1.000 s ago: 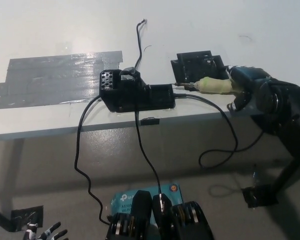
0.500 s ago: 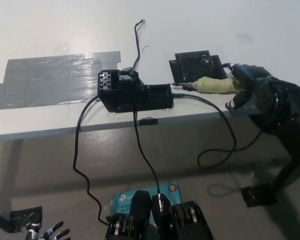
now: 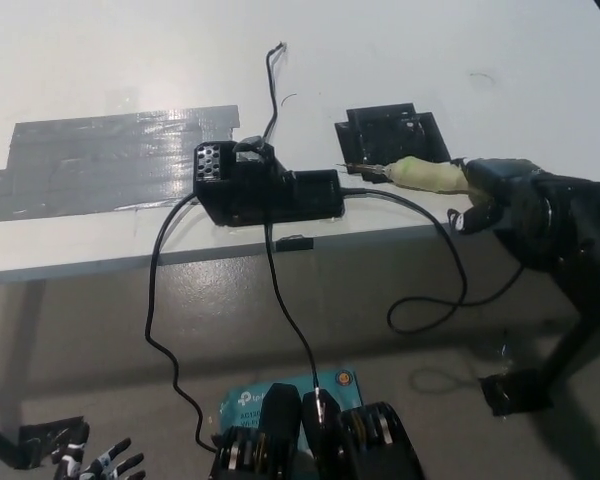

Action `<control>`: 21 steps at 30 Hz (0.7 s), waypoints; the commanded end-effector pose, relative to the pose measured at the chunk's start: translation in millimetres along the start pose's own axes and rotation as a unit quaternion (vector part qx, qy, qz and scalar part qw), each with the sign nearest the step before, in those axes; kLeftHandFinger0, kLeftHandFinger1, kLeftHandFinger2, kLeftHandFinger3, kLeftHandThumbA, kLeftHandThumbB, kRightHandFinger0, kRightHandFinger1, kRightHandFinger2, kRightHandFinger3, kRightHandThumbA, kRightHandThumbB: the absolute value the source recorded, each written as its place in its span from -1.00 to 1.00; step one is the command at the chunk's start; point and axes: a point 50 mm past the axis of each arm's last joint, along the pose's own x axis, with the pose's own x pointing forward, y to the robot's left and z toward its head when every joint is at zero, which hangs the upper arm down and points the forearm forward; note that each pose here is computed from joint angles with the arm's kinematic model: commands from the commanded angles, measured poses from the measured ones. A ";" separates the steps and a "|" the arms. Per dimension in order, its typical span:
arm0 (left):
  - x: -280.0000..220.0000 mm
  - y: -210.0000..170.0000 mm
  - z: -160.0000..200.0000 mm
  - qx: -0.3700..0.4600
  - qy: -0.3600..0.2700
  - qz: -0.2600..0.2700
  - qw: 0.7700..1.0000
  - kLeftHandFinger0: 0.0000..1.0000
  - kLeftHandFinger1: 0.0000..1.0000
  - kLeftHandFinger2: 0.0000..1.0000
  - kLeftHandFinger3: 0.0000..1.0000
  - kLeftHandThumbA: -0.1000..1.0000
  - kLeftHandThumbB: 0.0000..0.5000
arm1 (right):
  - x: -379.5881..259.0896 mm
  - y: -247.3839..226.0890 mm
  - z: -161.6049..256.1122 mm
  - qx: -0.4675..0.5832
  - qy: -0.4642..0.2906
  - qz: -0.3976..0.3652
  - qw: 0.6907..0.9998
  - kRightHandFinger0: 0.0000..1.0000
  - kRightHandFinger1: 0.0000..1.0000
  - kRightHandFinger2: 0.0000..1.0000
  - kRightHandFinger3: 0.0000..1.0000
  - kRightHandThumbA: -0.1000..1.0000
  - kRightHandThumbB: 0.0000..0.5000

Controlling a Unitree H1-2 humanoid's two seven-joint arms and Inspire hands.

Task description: The robot uses its right hand to grab and lift the soldering gun kept on the middle of the table and puts it in its base

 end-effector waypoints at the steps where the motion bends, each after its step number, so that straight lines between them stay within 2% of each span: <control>1: -7.1 0.5 7.1 0.021 -0.011 -0.020 1.000 1.00 1.00 1.00 1.00 1.00 1.00 | 4.0 32.2 -17.4 -0.013 0.061 0.087 0.994 1.00 1.00 1.00 1.00 0.98 0.23; 2: -7.4 0.3 7.5 0.022 -0.011 -0.020 0.999 1.00 1.00 1.00 1.00 1.00 1.00 | 4.8 34.2 -18.2 -0.017 0.067 0.088 0.994 1.00 1.00 1.00 1.00 0.98 0.26; 3: -7.5 0.0 7.7 0.022 -0.010 -0.021 0.999 1.00 1.00 1.00 1.00 1.00 1.00 | 5.4 35.8 -19.3 -0.015 0.070 0.089 0.993 1.00 1.00 1.00 1.00 0.88 0.21; 5: -7.6 -1.1 7.9 0.023 -0.009 -0.022 0.999 1.00 1.00 1.00 1.00 1.00 1.00 | 5.5 38.5 -21.9 -0.011 0.074 0.091 0.993 1.00 1.00 1.00 1.00 0.86 0.19; 6: -6.7 -2.1 8.3 0.027 -0.009 -0.022 0.999 1.00 1.00 1.00 1.00 1.00 1.00 | 7.8 40.9 -22.6 -0.007 0.078 0.097 0.992 1.00 1.00 1.00 1.00 0.76 0.08; 9: -5.9 -4.5 9.4 0.027 -0.008 -0.026 0.999 1.00 1.00 1.00 1.00 1.00 1.00 | 6.6 44.8 -25.0 -0.013 0.080 0.093 0.992 1.00 1.00 1.00 1.00 0.68 0.10; 10: -5.6 -5.1 10.0 0.033 -0.008 -0.029 0.999 1.00 1.00 1.00 1.00 1.00 1.00 | 5.2 46.7 -23.6 -0.009 0.079 0.090 0.993 1.00 1.00 1.00 1.00 0.63 0.01; 13: -5.3 -6.5 11.1 0.037 -0.009 -0.028 0.999 1.00 1.00 1.00 1.00 1.00 1.00 | 2.9 47.7 -22.6 -0.007 0.077 0.087 0.993 1.00 1.00 1.00 1.00 0.62 -0.01; 14: -4.8 -6.8 11.4 0.039 -0.014 -0.035 0.999 1.00 1.00 1.00 1.00 1.00 1.00 | 2.6 50.4 -21.3 0.010 0.065 0.078 0.995 0.91 0.71 0.84 1.00 0.48 -0.08; 15: -4.8 -7.1 10.7 0.036 -0.013 -0.036 0.999 1.00 1.00 1.00 1.00 1.00 1.00 | 3.8 51.0 -20.9 0.018 0.060 0.077 0.995 0.52 0.49 0.70 1.00 0.44 -0.11; 17: -4.9 -5.6 10.3 0.035 -0.010 -0.038 0.999 1.00 1.00 1.00 1.00 1.00 1.00 | 6.3 54.4 -15.6 0.022 0.053 0.066 0.996 0.00 0.10 0.45 1.00 0.38 -0.21; 19: -5.0 -5.5 10.8 0.036 -0.009 -0.039 0.999 1.00 1.00 1.00 1.00 1.00 1.00 | 6.6 55.6 -14.3 0.020 0.051 0.060 0.997 -0.27 -0.11 0.32 1.00 0.36 -0.19; 21: -4.3 -6.1 13.7 0.042 -0.010 -0.047 0.998 1.00 1.00 1.00 1.00 1.00 1.00 | 8.4 59.5 -10.3 0.020 0.052 0.053 0.997 -0.51 -0.36 0.15 1.00 0.19 -0.14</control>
